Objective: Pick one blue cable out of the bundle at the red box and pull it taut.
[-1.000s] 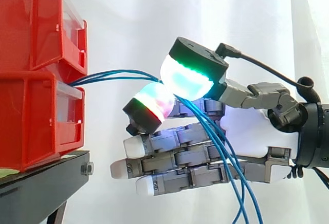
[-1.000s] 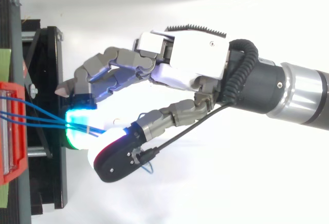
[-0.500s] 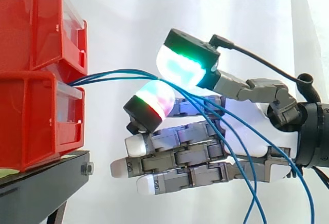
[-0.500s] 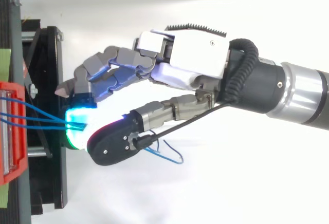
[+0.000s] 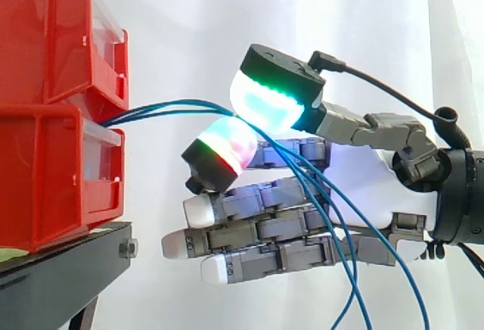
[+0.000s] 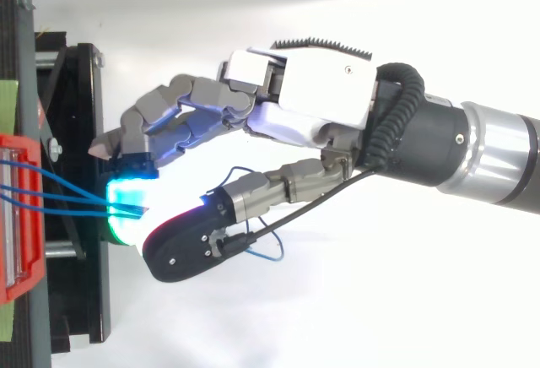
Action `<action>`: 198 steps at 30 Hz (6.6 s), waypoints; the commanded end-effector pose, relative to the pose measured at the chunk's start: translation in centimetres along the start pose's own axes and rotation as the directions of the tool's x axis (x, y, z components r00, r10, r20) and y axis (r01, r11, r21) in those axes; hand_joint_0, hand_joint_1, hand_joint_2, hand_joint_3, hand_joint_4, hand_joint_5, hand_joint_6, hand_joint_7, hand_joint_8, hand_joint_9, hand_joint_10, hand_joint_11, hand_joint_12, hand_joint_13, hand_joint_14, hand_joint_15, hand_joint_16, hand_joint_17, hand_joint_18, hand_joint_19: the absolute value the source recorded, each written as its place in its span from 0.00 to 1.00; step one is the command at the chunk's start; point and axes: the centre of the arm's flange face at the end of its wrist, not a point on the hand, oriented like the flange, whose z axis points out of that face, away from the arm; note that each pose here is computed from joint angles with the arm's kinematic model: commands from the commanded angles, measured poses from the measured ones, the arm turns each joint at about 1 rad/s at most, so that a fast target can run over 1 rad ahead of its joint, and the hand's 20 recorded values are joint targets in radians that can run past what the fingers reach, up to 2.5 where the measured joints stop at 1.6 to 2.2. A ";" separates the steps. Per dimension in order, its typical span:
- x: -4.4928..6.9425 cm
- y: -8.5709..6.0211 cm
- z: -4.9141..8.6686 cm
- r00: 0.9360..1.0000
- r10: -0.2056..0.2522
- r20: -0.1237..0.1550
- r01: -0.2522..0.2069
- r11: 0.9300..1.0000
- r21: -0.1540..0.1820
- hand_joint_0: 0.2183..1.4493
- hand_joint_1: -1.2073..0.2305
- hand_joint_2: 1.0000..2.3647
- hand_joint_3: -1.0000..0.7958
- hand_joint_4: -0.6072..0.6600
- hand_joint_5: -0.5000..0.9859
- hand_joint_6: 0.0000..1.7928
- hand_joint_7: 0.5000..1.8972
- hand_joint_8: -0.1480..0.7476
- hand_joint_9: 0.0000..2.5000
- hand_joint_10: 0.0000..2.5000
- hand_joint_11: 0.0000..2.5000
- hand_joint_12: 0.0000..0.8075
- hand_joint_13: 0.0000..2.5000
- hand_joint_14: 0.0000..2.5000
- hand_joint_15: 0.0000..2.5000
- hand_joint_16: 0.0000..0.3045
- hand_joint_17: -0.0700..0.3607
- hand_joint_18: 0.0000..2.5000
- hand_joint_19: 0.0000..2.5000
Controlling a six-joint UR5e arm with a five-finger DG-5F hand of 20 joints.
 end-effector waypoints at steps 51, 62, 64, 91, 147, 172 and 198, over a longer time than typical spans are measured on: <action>-0.3 0.2 0.2 1.000 0.000 0.005 0.000 1.000 -0.001 0.31 0.43 0.00 0.30 0.58 0.24 0.45 0.36 0.53 0.48 0.01 0.51 0.41 0.26 0.01 0.14 0.15 0.40 0.23 0.15; -0.3 0.3 0.2 1.000 0.001 0.006 -0.001 1.000 -0.002 0.34 0.30 0.01 0.39 0.56 0.23 0.47 0.41 0.53 0.46 0.01 0.52 0.41 0.26 0.01 0.14 0.15 0.40 0.23 0.15; -0.3 0.2 0.2 1.000 0.000 0.005 0.000 1.000 -0.001 0.34 0.29 0.01 0.40 0.56 0.23 0.47 0.41 0.53 0.46 0.01 0.52 0.41 0.27 0.01 0.14 0.15 0.40 0.24 0.14; 0.1 0.2 0.1 1.000 -0.011 0.006 0.011 1.000 0.000 0.33 0.30 0.00 0.56 0.58 0.23 0.46 0.34 0.57 0.45 0.00 0.46 0.48 0.26 0.00 0.13 0.19 0.47 0.25 0.13; 0.1 0.2 0.2 1.000 -0.011 0.006 0.011 1.000 -0.002 0.38 0.23 0.01 0.47 0.49 0.22 0.51 0.43 0.54 0.42 0.01 0.47 0.41 0.26 0.01 0.14 0.15 0.40 0.25 0.14; 0.1 0.2 0.1 1.000 -0.011 0.008 0.011 1.000 0.000 0.25 0.37 0.00 0.28 0.58 0.22 0.49 0.37 0.54 0.44 0.01 0.47 0.42 0.27 0.01 0.15 0.16 0.42 0.27 0.17; 0.0 0.2 0.2 1.000 -0.012 0.009 0.012 1.000 0.000 0.50 0.19 0.01 0.38 0.52 0.19 0.52 0.38 0.47 0.36 0.00 0.47 0.39 0.24 0.01 0.15 0.15 0.40 0.23 0.15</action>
